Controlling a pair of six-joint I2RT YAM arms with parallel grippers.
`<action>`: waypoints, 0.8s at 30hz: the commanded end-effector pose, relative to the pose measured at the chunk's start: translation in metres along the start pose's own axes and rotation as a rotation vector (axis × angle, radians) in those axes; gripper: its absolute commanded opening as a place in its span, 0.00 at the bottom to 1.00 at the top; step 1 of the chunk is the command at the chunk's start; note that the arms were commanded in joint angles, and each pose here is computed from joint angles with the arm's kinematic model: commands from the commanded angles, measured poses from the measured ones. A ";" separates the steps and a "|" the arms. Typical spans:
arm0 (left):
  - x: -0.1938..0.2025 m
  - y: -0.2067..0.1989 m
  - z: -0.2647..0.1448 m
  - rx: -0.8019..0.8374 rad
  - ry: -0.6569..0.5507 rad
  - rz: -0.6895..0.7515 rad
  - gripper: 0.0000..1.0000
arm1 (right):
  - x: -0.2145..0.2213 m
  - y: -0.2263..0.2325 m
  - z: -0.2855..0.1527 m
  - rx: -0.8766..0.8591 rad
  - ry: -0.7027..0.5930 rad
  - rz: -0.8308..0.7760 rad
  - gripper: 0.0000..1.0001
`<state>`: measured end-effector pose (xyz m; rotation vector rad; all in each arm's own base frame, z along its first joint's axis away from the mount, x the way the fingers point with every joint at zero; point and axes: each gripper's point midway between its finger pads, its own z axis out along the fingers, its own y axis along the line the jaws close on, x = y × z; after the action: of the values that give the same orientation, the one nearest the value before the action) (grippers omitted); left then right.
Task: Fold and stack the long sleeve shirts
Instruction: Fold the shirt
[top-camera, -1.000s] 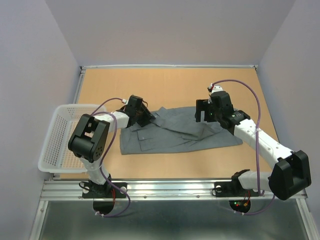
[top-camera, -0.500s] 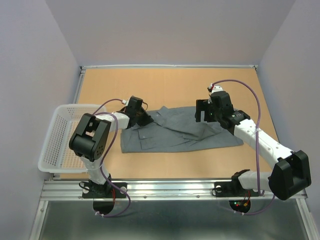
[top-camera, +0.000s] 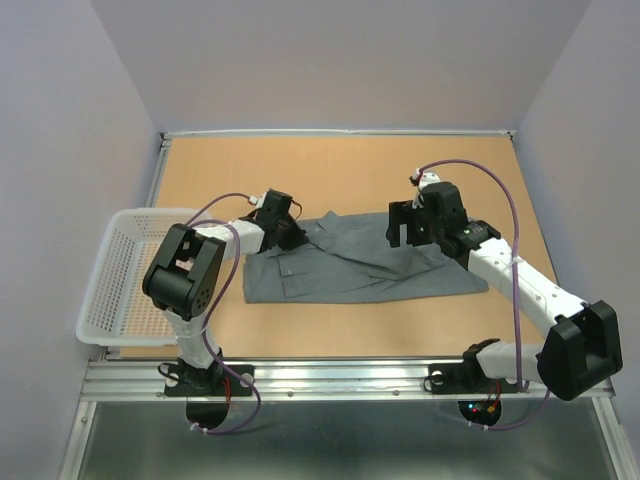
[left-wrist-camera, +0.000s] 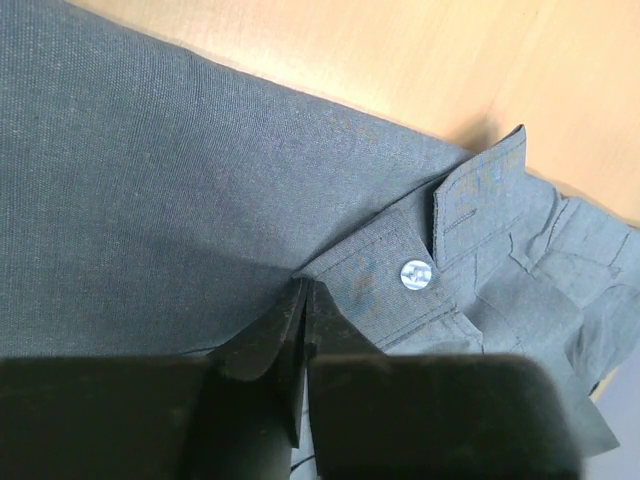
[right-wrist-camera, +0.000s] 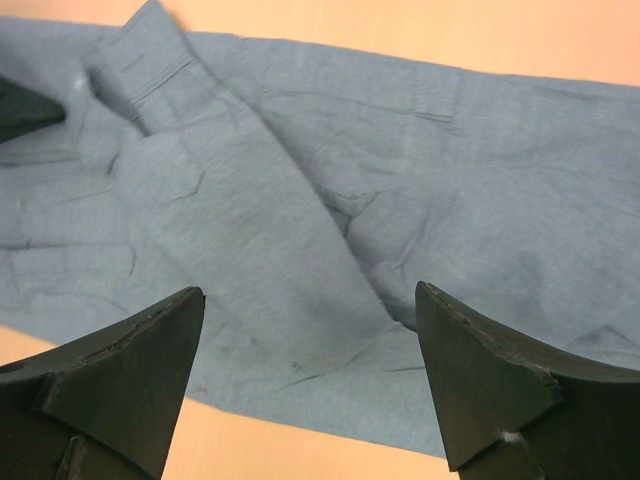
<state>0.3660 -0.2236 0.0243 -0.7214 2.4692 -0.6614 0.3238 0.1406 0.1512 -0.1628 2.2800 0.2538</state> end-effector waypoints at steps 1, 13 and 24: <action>-0.007 0.004 -0.015 -0.051 -0.035 0.035 0.24 | -0.013 0.024 -0.006 -0.151 -0.034 -0.051 0.90; -0.041 -0.016 -0.061 -0.037 -0.143 0.097 0.75 | -0.026 0.112 0.032 -0.408 0.049 -0.252 0.76; -0.048 -0.004 -0.074 -0.037 -0.137 0.188 0.76 | -0.046 0.179 0.097 -0.611 0.121 -0.226 0.56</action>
<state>0.3612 -0.1791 0.0731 -0.5992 2.4348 -0.4756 0.3752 0.3094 0.1233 -0.7299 2.2947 0.7036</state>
